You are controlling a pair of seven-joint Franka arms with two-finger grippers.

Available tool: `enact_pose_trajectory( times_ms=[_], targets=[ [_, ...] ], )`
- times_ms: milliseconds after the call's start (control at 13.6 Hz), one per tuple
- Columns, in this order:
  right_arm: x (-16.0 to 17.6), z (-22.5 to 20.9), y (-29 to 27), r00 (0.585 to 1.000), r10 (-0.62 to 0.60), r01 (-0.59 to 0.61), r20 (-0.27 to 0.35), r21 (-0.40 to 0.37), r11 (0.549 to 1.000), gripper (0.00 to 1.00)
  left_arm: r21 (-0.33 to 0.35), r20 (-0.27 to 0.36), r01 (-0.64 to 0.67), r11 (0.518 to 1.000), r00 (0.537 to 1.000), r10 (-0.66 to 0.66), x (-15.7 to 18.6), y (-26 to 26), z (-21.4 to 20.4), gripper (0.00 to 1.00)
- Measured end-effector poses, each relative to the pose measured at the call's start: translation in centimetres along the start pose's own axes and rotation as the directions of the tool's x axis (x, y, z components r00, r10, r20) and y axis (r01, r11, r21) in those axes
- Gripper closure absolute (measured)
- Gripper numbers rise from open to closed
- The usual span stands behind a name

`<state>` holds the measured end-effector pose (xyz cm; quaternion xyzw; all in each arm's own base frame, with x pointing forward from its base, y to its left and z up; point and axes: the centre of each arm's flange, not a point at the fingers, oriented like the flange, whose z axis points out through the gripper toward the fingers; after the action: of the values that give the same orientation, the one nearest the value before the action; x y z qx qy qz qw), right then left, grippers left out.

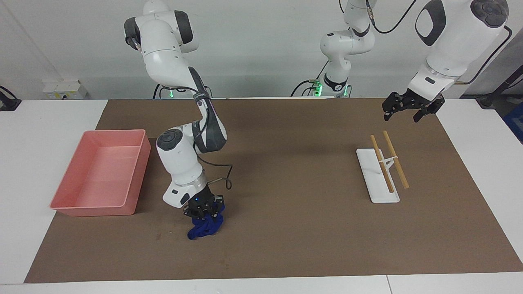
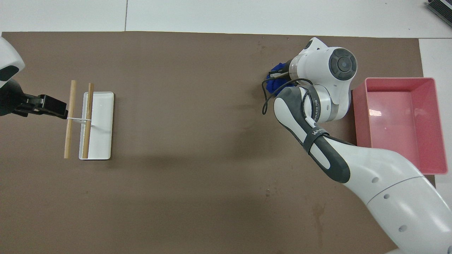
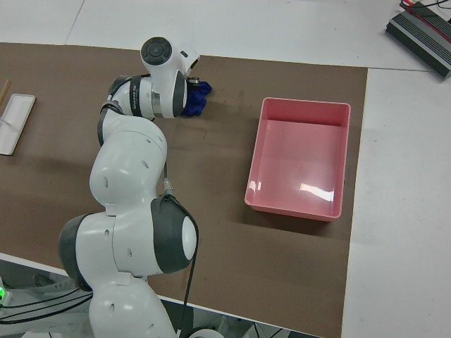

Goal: Wipe water with towel using both arms

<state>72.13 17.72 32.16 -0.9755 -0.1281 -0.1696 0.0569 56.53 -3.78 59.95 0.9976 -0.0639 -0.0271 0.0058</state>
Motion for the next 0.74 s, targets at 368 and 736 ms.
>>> enact_pose_trajectory(
  times_ms=[368,736],
  targets=[
    [2.2,-3.1,0.8,0.997,-0.043,0.045,0.062,-0.027,0.999,0.85,0.0,0.0,0.0,1.0,1.0,0.0,0.0,0.0,0.0,0.0],
    [3.3,-12.7,-0.3,0.987,-0.051,0.053,0.15,-0.009,0.999,0.85,0.0,0.001,0.0,1.0,1.0,0.0,0.0,0.0,0.0,0.0]
  ],
)
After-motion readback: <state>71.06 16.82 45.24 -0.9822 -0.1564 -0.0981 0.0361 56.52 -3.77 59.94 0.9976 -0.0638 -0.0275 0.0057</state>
